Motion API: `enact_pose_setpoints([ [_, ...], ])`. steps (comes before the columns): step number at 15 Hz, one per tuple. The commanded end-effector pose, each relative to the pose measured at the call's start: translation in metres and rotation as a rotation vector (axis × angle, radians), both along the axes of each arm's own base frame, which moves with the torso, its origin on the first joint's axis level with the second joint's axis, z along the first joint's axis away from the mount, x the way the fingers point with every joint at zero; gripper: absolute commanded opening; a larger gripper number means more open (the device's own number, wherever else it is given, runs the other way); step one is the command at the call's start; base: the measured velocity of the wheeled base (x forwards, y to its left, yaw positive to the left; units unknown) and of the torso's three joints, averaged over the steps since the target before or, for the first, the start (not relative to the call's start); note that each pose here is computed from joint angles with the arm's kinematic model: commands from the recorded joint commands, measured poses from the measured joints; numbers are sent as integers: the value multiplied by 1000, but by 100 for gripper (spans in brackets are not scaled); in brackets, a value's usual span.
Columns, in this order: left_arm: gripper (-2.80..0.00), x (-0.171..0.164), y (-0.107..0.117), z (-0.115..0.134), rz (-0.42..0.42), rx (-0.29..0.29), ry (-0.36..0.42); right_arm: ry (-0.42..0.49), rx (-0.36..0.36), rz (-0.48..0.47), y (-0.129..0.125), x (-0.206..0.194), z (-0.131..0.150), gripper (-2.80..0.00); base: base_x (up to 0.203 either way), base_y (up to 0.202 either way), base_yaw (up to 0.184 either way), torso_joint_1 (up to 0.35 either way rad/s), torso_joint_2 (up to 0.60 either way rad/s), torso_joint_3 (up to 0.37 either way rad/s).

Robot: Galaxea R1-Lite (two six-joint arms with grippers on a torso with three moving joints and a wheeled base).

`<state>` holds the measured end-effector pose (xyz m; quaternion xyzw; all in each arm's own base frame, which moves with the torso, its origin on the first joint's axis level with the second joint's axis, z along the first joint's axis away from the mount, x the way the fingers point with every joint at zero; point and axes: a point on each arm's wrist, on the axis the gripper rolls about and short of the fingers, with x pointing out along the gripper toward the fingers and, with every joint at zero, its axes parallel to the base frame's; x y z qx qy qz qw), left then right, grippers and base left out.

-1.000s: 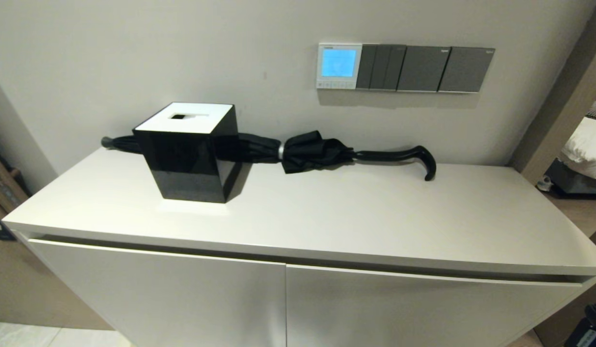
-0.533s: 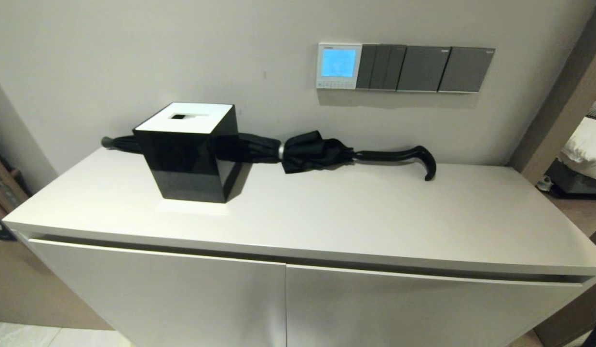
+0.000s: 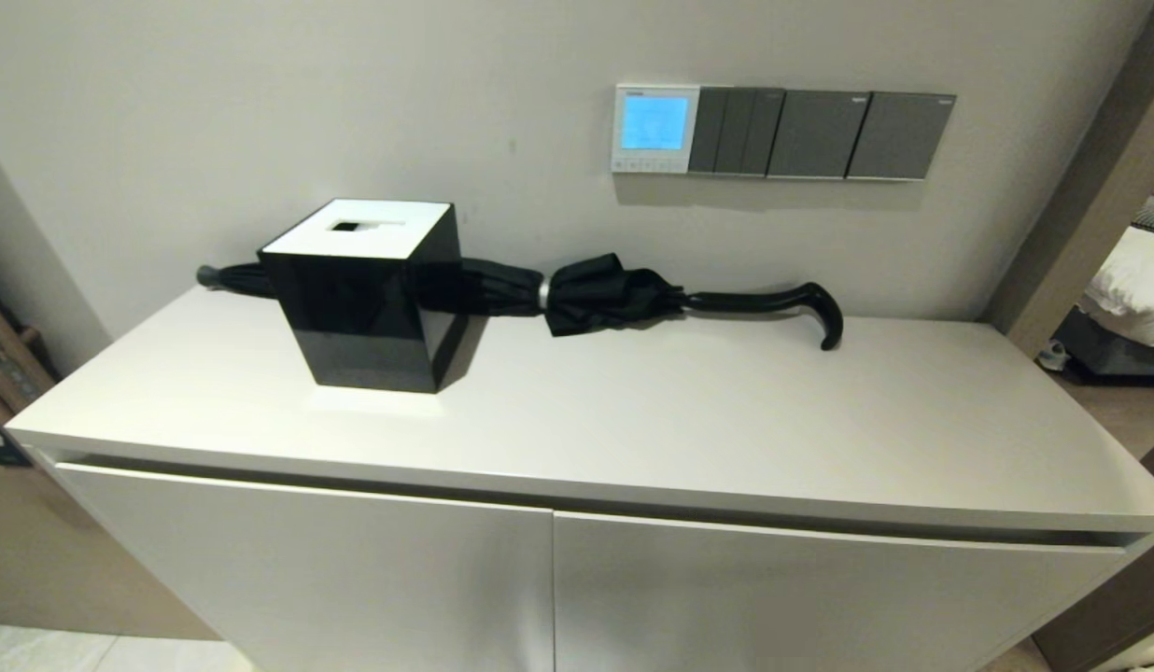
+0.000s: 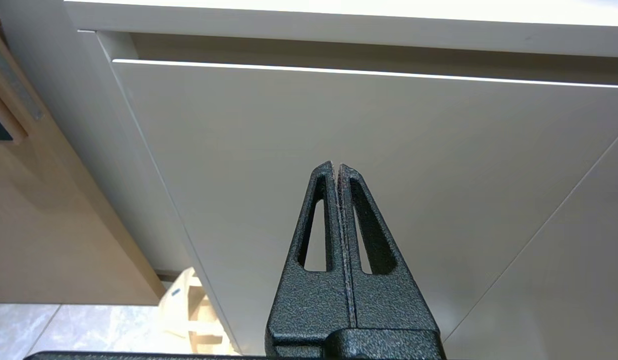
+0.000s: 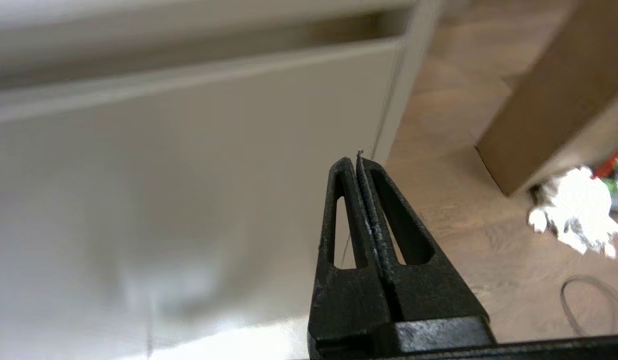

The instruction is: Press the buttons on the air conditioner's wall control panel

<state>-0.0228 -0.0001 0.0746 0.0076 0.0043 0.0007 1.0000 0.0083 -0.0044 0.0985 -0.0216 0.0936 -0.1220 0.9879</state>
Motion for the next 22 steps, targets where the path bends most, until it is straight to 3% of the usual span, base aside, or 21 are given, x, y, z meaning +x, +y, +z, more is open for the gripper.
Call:
enact_pose_setpoints([
  [1, -280, 0, 0, 0, 0, 0, 1, -70, -53, 55, 2, -8, -2, -280, 0, 0, 0, 0, 0, 0],
  [4, -280, 0, 0, 0, 0, 0, -1, -148, -81, 146, 2, -20, -7, -280, 0, 0, 0, 0, 0, 0],
  [9, -280, 0, 0, 0, 0, -1, 2, -154, -11, 258, 4, -30, -21, -280, 0, 0, 0, 0, 0, 0],
  [12, -280, 0, 0, 0, 0, 0, 2, -179, -13, 275, 5, -31, -24, -280, 0, 0, 0, 0, 0, 0],
  [15, -280, 0, 0, 0, 0, 0, -1, -187, 46, 268, 5, -31, -24, -280, 0, 0, 0, 0, 0, 0],
  [22, -280, 0, 0, 0, 0, 0, -1, -181, 55, 264, 4, -31, -24, -280, 0, 0, 0, 0, 0, 0],
])
